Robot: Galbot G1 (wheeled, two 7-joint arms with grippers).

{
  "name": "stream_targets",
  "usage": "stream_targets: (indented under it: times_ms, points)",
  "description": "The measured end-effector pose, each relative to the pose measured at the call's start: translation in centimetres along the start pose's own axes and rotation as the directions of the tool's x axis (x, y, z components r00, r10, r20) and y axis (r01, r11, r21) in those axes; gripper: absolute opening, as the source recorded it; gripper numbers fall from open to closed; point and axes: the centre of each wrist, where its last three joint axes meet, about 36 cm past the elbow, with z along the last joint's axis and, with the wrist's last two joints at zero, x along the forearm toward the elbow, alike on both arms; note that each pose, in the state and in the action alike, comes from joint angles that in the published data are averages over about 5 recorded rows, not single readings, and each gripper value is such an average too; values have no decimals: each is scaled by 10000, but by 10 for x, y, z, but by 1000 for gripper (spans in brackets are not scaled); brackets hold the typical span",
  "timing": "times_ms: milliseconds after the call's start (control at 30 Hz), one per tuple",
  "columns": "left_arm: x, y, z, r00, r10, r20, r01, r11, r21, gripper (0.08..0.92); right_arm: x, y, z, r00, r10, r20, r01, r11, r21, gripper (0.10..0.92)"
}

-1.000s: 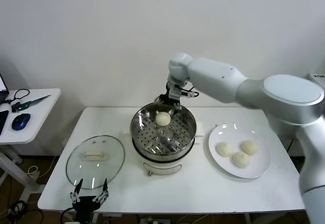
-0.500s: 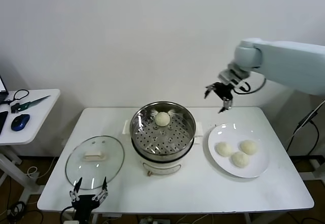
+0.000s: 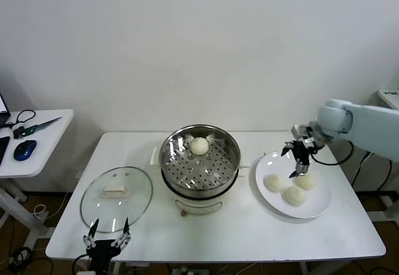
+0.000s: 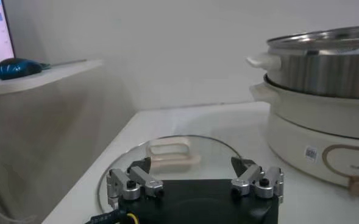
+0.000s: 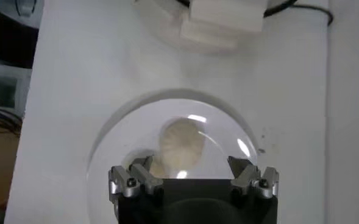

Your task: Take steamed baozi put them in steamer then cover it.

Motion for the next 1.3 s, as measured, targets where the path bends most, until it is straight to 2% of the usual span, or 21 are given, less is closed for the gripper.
stream_targets:
  times_ms: [300,567,667,800,967,1133,1300]
  points:
    - [1,1,3,10000,-41,-59,41,10000,-28,823,-53,3,0,9997,-34,-247,20,9985,-549,823]
    - [2,1,5,10000,-66,-72,66,10000,-51,823,-83,2,-6,9995,-45,-316,20,9968,-795,821]
    - [2,1,5,10000,-74,-67,74,10000,-54,823,-87,1,-7,9996,-11,-282,-14,9961,-882,783]
    - [2,0,4,10000,-71,-55,71,10000,-59,823,-89,0,-7,9998,15,-216,-36,9953,-963,677]
    - [3,-1,3,10000,-63,-31,62,10000,-58,823,-83,-2,-6,9999,0,-123,-12,9947,-1032,592]
    - [4,-2,3,10000,-41,-6,41,10000,-52,823,-56,-9,-7,10000,80,51,-75,9951,-986,586]
    - [3,-4,1,10000,1,47,-1,10000,-40,823,1,-28,-25,9992,308,260,-294,9982,-528,585]
